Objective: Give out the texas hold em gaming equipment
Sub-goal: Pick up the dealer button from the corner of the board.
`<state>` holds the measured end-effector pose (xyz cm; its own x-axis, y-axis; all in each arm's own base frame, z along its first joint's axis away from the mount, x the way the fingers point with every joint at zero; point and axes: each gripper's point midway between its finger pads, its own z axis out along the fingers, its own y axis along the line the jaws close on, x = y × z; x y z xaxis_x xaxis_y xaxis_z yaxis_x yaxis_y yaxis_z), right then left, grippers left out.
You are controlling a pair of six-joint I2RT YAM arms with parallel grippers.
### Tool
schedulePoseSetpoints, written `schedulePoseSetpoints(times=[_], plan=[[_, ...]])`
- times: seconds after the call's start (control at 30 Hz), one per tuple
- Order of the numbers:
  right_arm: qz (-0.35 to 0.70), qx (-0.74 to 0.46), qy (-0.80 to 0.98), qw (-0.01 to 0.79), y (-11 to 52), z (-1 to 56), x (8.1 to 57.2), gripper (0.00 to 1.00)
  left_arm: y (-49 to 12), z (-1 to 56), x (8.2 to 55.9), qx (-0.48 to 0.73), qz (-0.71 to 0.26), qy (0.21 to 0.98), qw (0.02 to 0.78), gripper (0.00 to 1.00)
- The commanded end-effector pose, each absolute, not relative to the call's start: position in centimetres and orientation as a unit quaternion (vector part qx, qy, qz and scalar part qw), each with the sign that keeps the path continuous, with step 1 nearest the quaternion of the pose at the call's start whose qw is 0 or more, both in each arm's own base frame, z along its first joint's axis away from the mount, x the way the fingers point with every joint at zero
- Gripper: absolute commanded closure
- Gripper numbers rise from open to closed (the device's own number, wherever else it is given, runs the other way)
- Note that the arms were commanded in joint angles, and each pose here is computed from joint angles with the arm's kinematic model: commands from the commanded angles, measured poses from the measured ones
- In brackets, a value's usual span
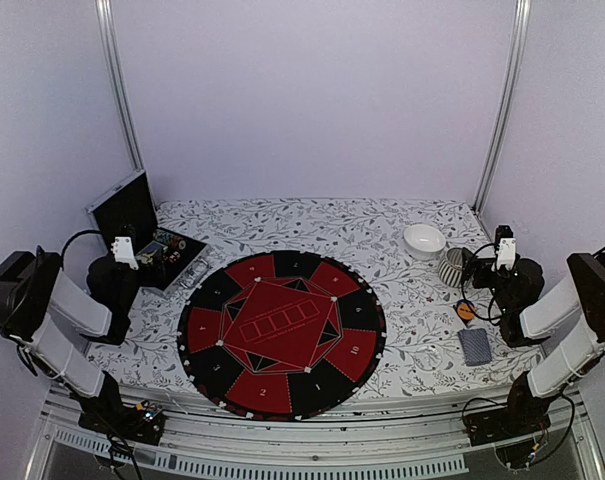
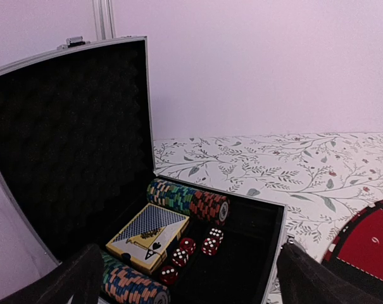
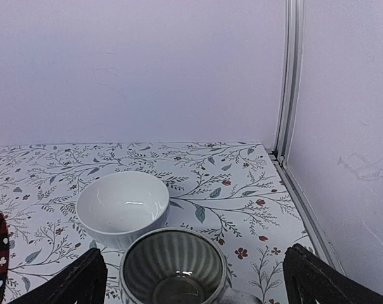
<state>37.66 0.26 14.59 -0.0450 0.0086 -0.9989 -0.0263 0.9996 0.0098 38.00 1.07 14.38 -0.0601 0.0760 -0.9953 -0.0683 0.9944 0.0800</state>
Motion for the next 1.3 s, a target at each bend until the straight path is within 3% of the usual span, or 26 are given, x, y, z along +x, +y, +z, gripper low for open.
schedulePoseSetpoints(times=[0.0, 0.3, 0.43, 0.57, 0.7, 0.83, 0.93, 1.0, 1.13, 1.27], plan=[[0.009, -0.009, 0.710, 0.704, 0.1, 15.7, 38.2, 0.01, 0.5, 15.5, 38.4, 0.012, 0.048, 0.711, 0.702, 0.02], [0.019, -0.018, 0.710, 0.704, 0.2, 16.3, 38.6, 0.01, 0.1, 15.6, 38.5, 0.026, 0.044, 0.711, 0.702, 0.02], [-0.003, 0.050, 0.714, 0.698, -2.0, 20.0, 38.9, 0.01, -0.2, 17.6, 37.7, 0.016, 0.069, 0.699, 0.711, 0.02], [0.068, 0.021, 0.669, 0.739, 0.4, 26.9, 37.2, 0.01, -0.5, 21.7, 35.1, -0.021, 0.111, 0.658, 0.744, 0.02], [0.201, -0.028, 0.642, 0.739, 4.5, 32.7, 35.5, 0.01, -4.2, 27.8, 34.2, -0.013, 0.025, 0.640, 0.768, 0.02], [0.346, -0.099, 0.642, 0.678, 9.3, 35.7, 33.8, 0.01, -8.5, 32.2, 32.7, 0.018, -0.124, 0.651, 0.749, 0.02], [0.418, -0.107, 0.674, 0.600, 12.2, 34.8, 33.1, 0.01, -11.8, 34.5, 31.4, 0.057, -0.205, 0.663, 0.718, 0.02], [0.405, -0.097, 0.718, 0.558, 14.1, 33.0, 33.4, 0.01, -14.1, 35.4, 30.6, 0.090, -0.241, 0.678, 0.689, 0.02], [0.246, -0.103, 0.844, 0.464, 17.4, 26.3, 33.1, 0.01, -17.8, 35.3, 29.4, 0.148, -0.272, 0.717, 0.624, 0.02], [0.110, -0.100, 0.934, 0.326, 17.7, 18.0, 29.5, 0.01, -20.6, 33.6, 28.5, 0.203, -0.285, 0.750, 0.561, 0.02]])
